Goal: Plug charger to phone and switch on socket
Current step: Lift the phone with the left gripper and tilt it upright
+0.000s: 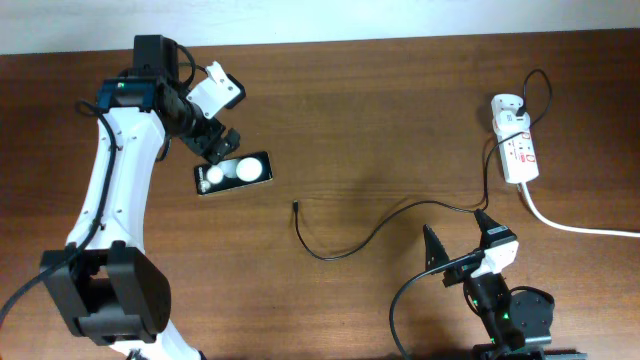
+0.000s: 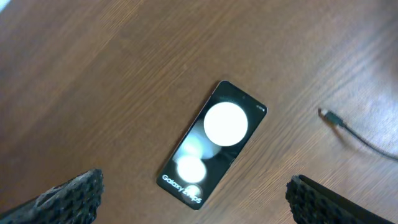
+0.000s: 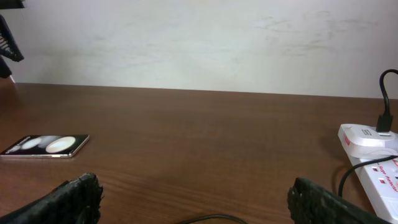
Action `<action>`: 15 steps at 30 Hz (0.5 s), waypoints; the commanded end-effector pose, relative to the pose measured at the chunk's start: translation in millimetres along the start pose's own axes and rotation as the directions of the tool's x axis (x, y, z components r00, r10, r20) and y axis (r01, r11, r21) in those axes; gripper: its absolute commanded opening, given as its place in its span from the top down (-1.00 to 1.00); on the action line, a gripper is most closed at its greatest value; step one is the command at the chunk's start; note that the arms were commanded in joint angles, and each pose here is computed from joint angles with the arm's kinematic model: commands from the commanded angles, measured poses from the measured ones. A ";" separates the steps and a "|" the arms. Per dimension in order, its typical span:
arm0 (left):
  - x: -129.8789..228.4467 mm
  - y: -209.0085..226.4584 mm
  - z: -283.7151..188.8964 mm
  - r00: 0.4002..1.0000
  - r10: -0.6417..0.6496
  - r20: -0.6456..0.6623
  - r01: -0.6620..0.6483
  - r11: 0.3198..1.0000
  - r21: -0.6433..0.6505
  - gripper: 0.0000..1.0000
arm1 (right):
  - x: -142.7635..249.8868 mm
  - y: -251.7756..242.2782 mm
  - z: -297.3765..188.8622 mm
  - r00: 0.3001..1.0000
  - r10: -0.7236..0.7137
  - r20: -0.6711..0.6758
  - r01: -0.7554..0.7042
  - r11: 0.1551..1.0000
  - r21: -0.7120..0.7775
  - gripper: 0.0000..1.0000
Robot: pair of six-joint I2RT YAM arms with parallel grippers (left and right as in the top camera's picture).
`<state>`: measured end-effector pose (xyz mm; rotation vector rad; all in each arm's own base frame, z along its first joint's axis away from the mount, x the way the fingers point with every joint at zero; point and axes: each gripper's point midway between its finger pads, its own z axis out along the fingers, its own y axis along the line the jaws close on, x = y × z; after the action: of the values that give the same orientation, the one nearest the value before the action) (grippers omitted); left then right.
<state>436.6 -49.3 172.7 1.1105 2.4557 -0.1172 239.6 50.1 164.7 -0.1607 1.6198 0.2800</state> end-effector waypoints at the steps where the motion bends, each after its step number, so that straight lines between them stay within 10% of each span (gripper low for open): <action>1: 2.0 -8.5 -6.4 0.986 0.166 0.003 -0.166 0.986 0.036 -0.97 | 2.7 2.3 0.2 1.000 -0.003 -0.003 0.003 1.000 -0.013 -0.97; 15: 54.2 -19.6 115.6 0.856 0.320 -0.406 -0.294 0.947 0.127 -0.98 | 2.7 2.4 0.2 1.000 -0.003 -0.003 0.003 1.000 -0.013 -0.97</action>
<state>424.1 -58.3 54.2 1.6091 2.6108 -0.0001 239.6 50.1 164.7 -0.1607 1.6198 0.2800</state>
